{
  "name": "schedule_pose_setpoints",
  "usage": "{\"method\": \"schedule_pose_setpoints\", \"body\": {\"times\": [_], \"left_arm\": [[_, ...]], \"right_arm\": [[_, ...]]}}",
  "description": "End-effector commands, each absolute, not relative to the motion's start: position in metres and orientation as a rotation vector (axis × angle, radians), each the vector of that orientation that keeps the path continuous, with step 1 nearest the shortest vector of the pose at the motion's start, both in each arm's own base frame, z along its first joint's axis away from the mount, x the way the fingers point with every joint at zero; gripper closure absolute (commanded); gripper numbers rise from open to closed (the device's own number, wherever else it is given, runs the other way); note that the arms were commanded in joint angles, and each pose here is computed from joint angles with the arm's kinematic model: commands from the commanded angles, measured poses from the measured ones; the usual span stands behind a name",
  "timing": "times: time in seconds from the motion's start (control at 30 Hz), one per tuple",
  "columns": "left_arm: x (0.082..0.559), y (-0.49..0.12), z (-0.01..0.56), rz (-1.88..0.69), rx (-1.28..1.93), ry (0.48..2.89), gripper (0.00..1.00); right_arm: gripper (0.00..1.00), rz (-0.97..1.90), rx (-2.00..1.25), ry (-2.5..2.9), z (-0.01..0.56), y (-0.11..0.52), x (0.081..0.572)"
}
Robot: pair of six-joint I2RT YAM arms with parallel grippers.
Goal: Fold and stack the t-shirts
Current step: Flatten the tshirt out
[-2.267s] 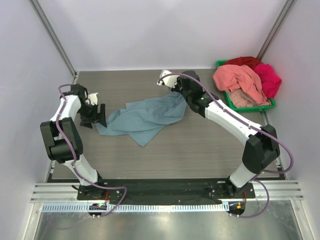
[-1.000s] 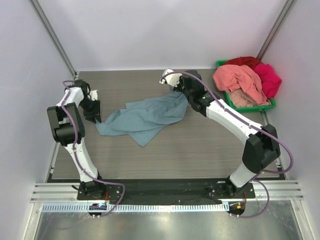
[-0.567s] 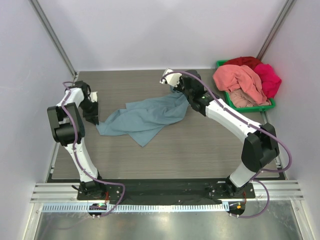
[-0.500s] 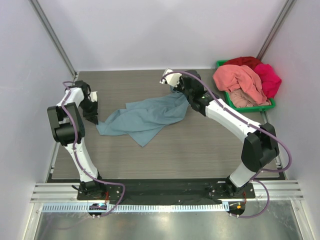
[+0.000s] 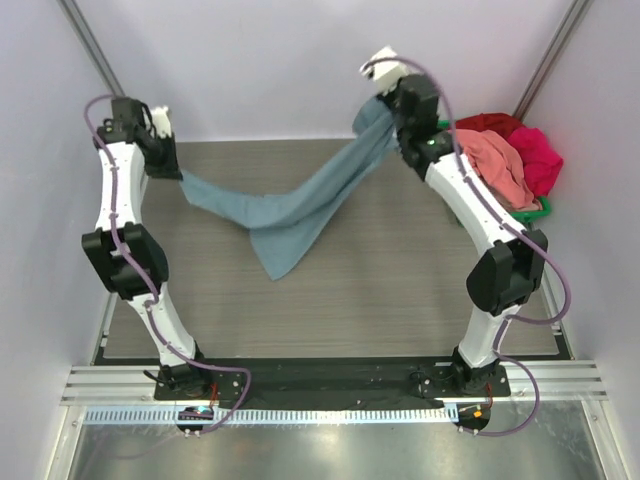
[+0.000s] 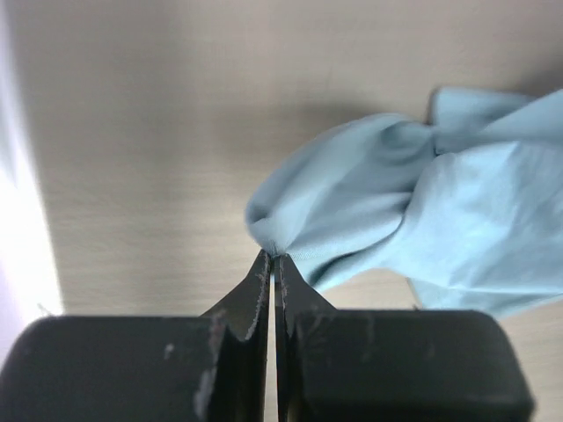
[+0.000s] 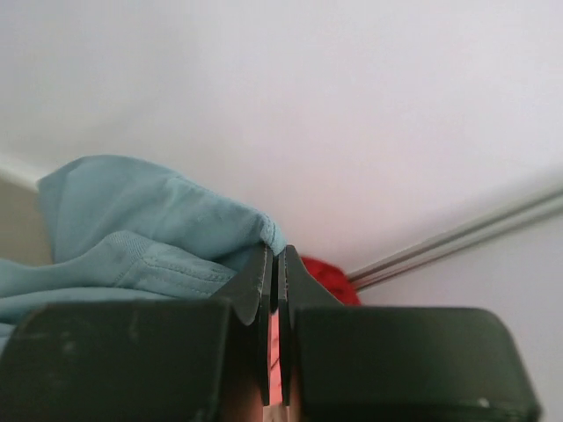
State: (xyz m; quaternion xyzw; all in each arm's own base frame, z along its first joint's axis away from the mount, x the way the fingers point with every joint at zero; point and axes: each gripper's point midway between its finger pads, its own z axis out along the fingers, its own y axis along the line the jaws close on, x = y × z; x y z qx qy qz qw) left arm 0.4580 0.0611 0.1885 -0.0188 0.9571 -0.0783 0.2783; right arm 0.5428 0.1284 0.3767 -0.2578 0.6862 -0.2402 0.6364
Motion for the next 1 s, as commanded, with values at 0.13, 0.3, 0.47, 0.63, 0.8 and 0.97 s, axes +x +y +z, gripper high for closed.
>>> {"method": "schedule_pose_setpoints", "body": {"times": [0.13, 0.3, 0.47, 0.63, 0.8, 0.97], "left_arm": [[0.447, 0.059, 0.352, -0.107, 0.046, 2.164, 1.00], [0.423, 0.051, 0.337, -0.138, 0.055, 2.222, 1.00], [0.390, 0.036, 0.298, -0.227, 0.063, 2.335, 1.00], [0.344, 0.026, 0.242, -0.290, 0.114, 2.523, 1.00], [0.324, 0.021, 0.207, -0.329, 0.138, 2.620, 1.00], [0.328, 0.022, 0.181, -0.374, 0.127, 2.704, 1.00]], "right_arm": [[0.99, -0.511, -0.263, 1.272, 0.525, 0.084, 0.519], [0.99, -0.508, -0.295, 1.304, 0.508, 0.080, 0.502], [0.99, -0.434, -0.371, 1.470, 0.450, 0.075, 0.460], [0.73, -0.302, -0.718, 1.742, 0.324, 0.087, 0.394], [0.35, -0.293, -0.699, 1.849, 0.285, 0.082, 0.387], [0.36, -0.211, -0.500, 1.888, 0.302, 0.095, 0.448]]}}
